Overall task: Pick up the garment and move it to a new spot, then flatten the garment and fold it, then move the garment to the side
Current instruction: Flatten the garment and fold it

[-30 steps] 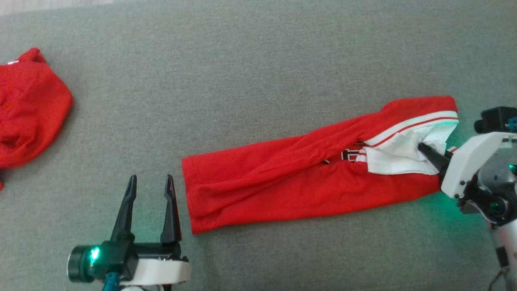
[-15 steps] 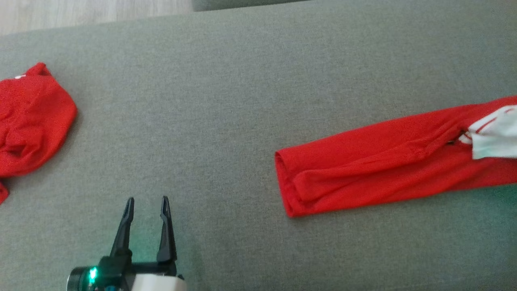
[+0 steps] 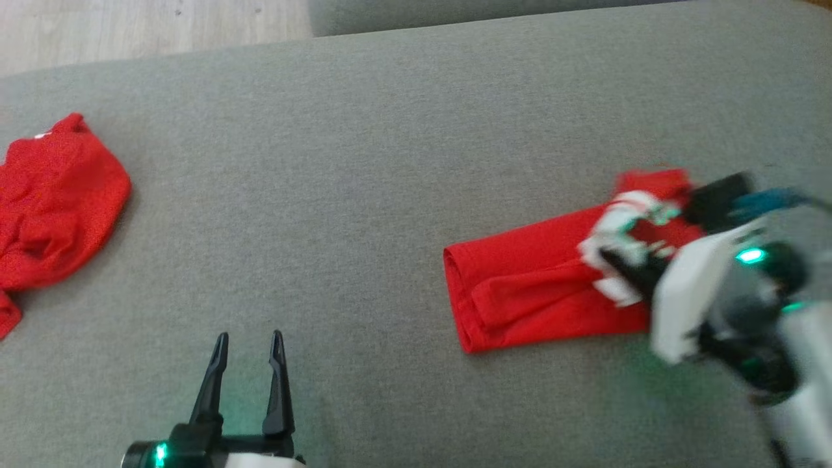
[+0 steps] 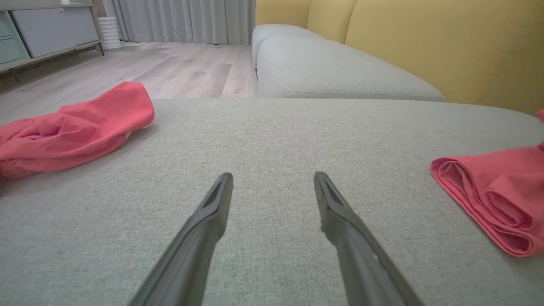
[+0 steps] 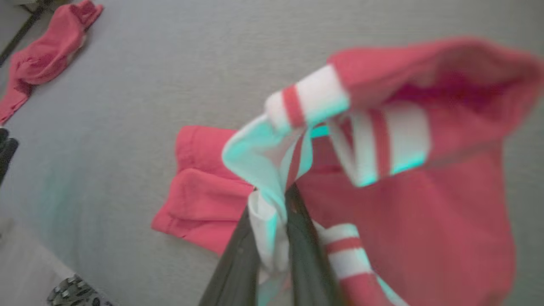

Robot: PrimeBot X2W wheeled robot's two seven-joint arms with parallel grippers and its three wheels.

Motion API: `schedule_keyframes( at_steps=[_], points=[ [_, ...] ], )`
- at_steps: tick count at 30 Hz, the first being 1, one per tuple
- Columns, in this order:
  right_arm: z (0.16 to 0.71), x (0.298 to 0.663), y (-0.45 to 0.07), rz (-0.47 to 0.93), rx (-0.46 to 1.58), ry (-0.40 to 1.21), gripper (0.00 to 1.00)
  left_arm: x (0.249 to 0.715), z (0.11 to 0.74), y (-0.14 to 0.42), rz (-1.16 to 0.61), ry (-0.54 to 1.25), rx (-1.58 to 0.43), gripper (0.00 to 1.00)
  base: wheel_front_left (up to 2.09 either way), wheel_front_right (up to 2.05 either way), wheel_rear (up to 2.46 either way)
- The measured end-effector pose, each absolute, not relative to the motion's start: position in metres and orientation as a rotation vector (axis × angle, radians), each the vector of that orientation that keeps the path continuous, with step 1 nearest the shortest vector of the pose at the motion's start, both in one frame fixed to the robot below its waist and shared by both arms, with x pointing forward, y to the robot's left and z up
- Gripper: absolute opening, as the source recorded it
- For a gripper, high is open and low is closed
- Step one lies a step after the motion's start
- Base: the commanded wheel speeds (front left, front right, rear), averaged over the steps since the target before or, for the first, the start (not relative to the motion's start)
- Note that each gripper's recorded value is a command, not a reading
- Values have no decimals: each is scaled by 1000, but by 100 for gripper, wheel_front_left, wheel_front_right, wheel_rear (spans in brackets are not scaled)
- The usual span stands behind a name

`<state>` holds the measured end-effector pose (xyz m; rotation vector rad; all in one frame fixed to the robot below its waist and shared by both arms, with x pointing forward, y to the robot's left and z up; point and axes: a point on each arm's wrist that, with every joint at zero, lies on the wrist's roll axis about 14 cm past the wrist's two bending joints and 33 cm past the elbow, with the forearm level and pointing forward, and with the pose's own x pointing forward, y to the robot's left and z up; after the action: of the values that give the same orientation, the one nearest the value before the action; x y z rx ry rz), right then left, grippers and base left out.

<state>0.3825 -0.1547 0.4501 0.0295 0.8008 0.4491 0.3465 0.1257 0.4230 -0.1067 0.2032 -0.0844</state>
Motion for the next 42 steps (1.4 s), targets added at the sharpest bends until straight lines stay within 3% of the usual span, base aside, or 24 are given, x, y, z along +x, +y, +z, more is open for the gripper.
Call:
schedule_keyframes(
  at_steps=[4,12,13,14,15,25,33,38,42],
  points=[
    [426,368,-90,580,69,843,0,344,421,129,-74,211,-113,100,0,0,0],
    [410,367,-48,637,98,843,0,338,420,136,-48,214,-110,100,0,0,0],
    [412,369,-44,639,107,828,36,338,421,137,-47,213,-110,100,0,0,0],
    [414,372,-40,639,118,813,80,337,421,137,-46,212,-109,100,0,0,0],
    [418,374,-36,641,136,791,100,337,421,137,-45,212,-109,100,0,0,0],
    [490,388,-24,646,307,483,100,338,425,138,-49,198,-99,100,0,0,0],
    [520,399,-140,341,21,152,100,341,435,134,-69,161,-92,100,0,0,0],
    [500,382,-181,225,-82,97,100,338,438,134,-76,151,-81,100,0,0,0],
    [473,369,-184,200,-75,120,100,337,440,134,-84,146,-80,100,0,0,0]
  ],
)
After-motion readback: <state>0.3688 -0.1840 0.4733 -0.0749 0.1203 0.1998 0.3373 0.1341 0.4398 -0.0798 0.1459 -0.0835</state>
